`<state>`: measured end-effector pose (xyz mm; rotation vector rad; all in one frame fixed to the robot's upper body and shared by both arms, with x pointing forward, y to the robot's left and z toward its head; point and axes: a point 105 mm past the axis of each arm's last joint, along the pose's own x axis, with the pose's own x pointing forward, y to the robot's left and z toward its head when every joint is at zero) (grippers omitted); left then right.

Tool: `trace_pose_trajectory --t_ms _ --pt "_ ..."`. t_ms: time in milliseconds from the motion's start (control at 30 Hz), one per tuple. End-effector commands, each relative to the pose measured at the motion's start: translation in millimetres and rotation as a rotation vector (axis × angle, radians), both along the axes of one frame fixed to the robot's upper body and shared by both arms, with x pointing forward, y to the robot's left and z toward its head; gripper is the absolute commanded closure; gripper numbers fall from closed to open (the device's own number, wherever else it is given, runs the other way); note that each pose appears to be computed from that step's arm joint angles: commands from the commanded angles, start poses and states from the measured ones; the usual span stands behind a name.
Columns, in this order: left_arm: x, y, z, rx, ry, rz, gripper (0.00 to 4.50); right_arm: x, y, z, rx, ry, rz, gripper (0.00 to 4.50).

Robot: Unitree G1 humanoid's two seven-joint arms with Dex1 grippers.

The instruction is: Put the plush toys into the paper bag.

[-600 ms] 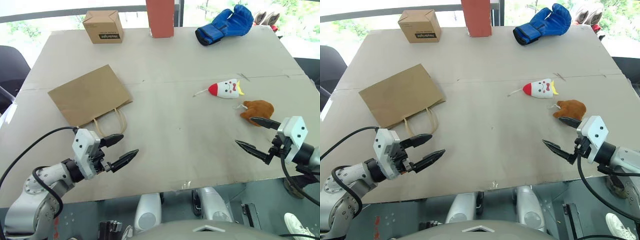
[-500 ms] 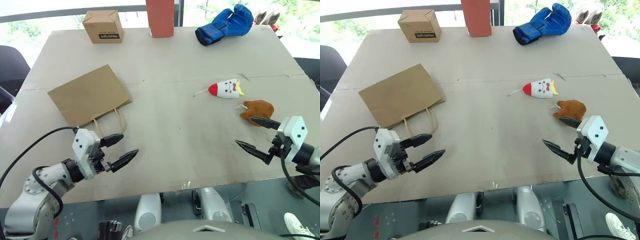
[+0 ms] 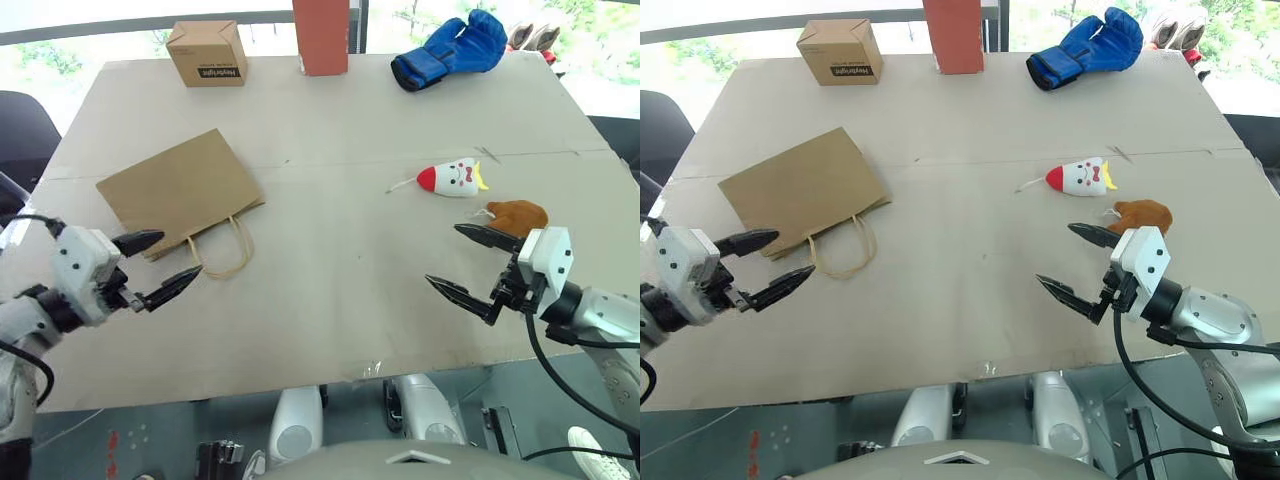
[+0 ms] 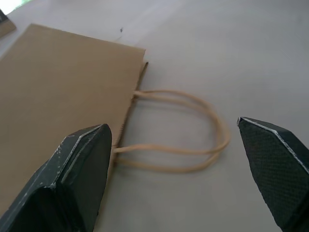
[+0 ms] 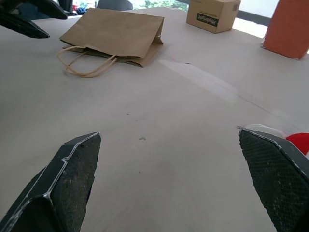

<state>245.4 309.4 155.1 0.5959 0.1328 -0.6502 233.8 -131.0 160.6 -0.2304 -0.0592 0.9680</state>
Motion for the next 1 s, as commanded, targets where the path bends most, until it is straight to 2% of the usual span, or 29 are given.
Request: trace_pose_trajectory --t_ms 33,200,233,300,333,433,467,533,567,600,667,700,767,800,1000 --pt "13 -7 -4 0.155 -0.061 -0.094 0.00 -2 3 8 0.006 -0.050 0.012 0.04" --pt "28 -15 -24 0.265 -0.071 -0.166 0.00 -5 4 6 0.002 -0.057 0.005 0.04" --pt "29 -17 -26 0.276 -0.073 -0.182 0.24 -5 3 6 0.003 -0.058 0.002 0.01" --pt "27 -22 -30 0.286 -0.058 -0.236 0.82 -6 3 6 0.001 -0.060 -0.002 0.00" --pt "26 -22 -31 0.276 -0.052 -0.249 1.27 -7 3 6 0.001 -0.061 -0.004 0.00" --pt "27 -17 -16 0.117 -0.048 -0.204 2.80 -7 2 4 0.004 -0.062 -0.018 0.00" --pt "27 -14 -9 0.053 -0.050 -0.181 3.45 -7 2 3 0.004 -0.060 -0.019 0.00" --pt "19 -8 -2 -0.030 0.017 -0.187 3.73 -7 3 1 0.007 -0.059 -0.019 0.00" --pt "15 -6 -1 -0.040 0.041 -0.197 3.55 -7 3 0 0.009 -0.059 -0.018 0.00" --pt "13 -5 0 -0.044 0.057 -0.205 3.58 -7 4 0 0.012 -0.059 -0.016 0.00" --pt "11 -2 2 -0.031 0.069 -0.209 2.68 -6 5 0 0.015 -0.061 -0.011 0.00" --pt "11 0 4 -0.023 0.067 -0.202 2.49 -6 5 0 0.018 -0.062 -0.007 0.00" --pt "13 7 4 0.064 0.051 -0.205 1.41 -7 7 0 0.024 -0.064 0.008 0.00" --pt "14 8 1 0.099 0.053 -0.217 1.12 -8 7 0 0.023 -0.065 0.013 0.00" --pt "24 6 -12 0.249 0.016 -0.242 1.12 -8 6 2 0.018 -0.075 0.009 0.00"
